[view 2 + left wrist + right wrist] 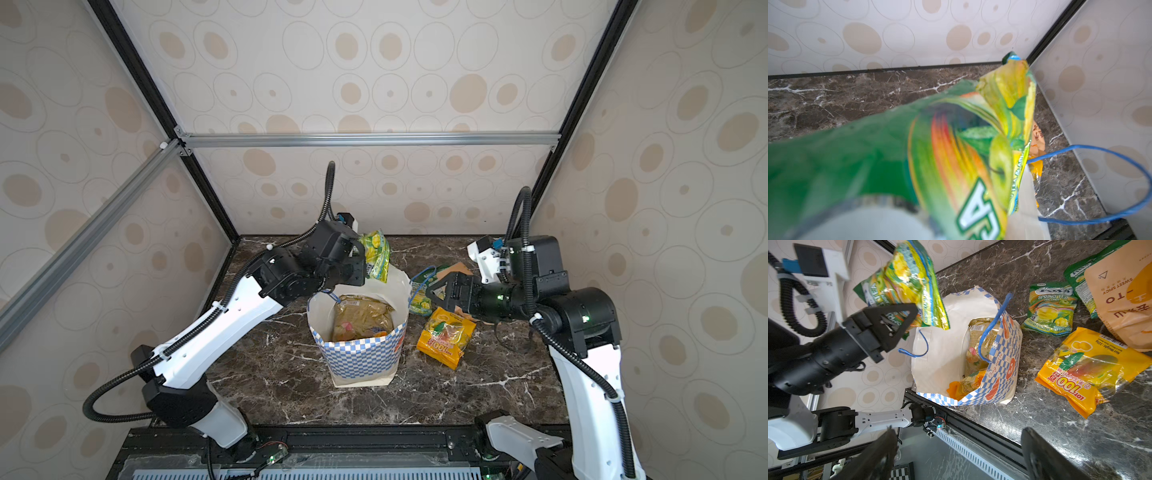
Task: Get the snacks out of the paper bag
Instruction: 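Lift the green Fox's bag up out of the paper bag with the left gripper, then lower the green Fox's bag onto the table beside the paper bag and release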
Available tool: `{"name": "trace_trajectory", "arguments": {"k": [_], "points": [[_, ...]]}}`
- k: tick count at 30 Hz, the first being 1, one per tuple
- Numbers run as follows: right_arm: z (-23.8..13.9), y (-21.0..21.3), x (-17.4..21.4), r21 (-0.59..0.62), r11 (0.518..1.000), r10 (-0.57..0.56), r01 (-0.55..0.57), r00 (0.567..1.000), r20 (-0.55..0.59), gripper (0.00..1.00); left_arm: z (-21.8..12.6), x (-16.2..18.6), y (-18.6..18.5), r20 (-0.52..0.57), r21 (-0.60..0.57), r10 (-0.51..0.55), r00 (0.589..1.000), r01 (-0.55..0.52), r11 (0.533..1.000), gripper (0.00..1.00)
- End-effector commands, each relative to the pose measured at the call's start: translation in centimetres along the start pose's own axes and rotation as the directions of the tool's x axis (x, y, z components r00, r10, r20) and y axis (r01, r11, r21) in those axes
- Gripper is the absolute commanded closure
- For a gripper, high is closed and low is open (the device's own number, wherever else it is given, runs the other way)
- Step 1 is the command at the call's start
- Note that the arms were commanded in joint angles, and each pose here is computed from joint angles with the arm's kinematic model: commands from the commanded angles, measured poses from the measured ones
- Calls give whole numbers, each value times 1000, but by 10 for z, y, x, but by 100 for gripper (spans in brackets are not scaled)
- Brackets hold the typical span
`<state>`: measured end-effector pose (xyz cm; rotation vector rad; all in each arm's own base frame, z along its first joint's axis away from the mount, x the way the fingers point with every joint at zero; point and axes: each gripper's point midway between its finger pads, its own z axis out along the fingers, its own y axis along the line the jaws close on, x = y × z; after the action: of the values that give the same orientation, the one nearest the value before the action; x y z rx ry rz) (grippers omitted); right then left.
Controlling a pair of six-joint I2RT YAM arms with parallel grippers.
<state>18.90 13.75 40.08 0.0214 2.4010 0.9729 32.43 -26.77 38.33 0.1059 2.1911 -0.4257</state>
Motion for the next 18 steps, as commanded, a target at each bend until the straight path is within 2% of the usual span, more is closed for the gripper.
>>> {"name": "trace_trajectory", "arguments": {"k": [1,5,8,13,16,18], "points": [[-2,-1,1,6,1000,-3,3,1000,17,4,-44,-55,40,178,-26,-131,975,138,990,100],[-3,-2,1,7,1000,0,0,1000,24,4,-48,-55,105,192,-144,-171,966,200,969,100],[-4,-1,2,3,1000,1,-1,1000,25,4,-47,-41,169,203,-251,-227,953,274,928,100],[-5,-4,7,7,1000,0,0,1000,27,4,-18,28,244,119,-319,-363,924,382,868,100],[-4,-6,10,11,1000,5,-5,1000,23,4,9,76,260,62,-304,-436,898,433,849,100],[-4,-7,12,10,1000,10,-10,1000,20,4,29,112,267,29,-296,-501,865,486,822,100]]}}
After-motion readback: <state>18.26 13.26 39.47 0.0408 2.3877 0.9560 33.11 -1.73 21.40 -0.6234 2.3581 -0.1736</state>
